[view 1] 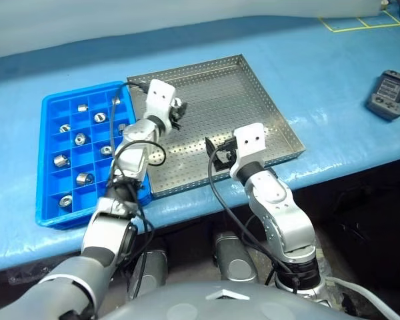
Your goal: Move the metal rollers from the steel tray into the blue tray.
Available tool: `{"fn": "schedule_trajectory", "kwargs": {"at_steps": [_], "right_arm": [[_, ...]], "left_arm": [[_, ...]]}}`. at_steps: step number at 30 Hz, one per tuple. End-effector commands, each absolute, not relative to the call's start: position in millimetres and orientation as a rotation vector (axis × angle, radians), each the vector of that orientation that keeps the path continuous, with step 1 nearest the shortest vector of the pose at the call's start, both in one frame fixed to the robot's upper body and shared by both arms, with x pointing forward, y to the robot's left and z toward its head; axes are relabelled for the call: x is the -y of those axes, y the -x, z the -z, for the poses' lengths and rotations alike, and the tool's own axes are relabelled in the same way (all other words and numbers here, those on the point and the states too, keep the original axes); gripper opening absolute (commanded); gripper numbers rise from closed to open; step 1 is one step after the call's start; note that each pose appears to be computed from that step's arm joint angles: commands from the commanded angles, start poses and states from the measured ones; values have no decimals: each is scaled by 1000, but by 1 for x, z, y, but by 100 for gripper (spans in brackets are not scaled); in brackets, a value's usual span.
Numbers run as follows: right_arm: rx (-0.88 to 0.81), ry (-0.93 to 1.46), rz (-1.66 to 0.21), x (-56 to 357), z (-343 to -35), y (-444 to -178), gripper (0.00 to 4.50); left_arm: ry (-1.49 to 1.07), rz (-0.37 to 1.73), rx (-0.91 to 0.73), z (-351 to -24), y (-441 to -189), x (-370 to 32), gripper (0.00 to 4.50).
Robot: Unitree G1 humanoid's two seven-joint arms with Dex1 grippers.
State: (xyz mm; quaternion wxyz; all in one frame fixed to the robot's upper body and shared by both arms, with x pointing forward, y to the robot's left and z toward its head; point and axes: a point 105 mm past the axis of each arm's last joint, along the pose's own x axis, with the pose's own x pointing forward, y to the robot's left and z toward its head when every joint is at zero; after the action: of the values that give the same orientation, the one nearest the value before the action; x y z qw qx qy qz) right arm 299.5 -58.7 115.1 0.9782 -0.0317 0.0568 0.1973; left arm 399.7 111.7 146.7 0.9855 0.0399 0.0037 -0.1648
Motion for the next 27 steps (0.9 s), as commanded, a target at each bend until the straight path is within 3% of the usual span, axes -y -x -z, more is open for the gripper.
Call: {"fn": "schedule_trajectory", "kwargs": {"at_steps": [1, 10, 19, 27], "right_arm": [[-60, 58, -472, 43, -127, -299, 450], [-68, 75, -519, 35, -124, -300, 450], [-72, 74, -504, 36, -122, -301, 450], [-72, 73, -470, 41, -121, -301, 450]], "left_arm": [[-78, 252, 97, -176, -376, -135, 171], [-181, 198, -41, -144, -324, -170, 171], [-242, 271, -226, -107, -312, -169, 171], [-340, 549, -365, -87, -296, -145, 171]]}}
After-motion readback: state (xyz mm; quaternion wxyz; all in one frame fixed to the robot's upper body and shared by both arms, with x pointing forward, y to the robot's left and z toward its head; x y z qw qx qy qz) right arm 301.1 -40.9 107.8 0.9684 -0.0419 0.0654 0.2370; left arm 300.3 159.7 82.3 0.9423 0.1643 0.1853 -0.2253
